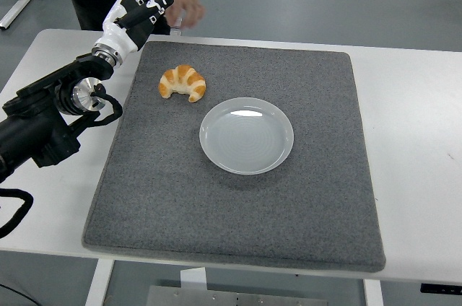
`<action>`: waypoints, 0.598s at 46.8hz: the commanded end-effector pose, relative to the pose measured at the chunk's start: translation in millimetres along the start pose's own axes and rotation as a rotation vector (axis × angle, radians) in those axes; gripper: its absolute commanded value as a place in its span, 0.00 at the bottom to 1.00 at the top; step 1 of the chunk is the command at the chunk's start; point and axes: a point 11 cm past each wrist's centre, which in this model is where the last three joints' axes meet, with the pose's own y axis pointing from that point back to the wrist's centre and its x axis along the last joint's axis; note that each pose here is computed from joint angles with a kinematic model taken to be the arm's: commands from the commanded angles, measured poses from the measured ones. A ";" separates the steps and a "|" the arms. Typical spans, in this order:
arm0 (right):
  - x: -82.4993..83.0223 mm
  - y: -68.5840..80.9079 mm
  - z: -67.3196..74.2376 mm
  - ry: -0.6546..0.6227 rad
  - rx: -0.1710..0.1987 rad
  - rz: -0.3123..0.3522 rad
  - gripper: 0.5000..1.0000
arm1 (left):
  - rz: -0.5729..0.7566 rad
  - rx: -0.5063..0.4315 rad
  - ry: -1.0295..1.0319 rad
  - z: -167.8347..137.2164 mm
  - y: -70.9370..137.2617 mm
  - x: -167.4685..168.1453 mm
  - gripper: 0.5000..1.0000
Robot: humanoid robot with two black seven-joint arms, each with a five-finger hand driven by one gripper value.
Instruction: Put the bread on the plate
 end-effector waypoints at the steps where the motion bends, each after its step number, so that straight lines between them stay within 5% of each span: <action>1: 0.0 0.0 0.0 0.001 0.000 0.000 0.90 | -0.001 -0.001 0.000 0.6 -0.6 -0.9 0.98; 28: 0.2 0.0 -0.9 0.001 0.002 0.002 0.91 | 0.000 0.001 -0.008 1.9 -1.6 -1.3 0.98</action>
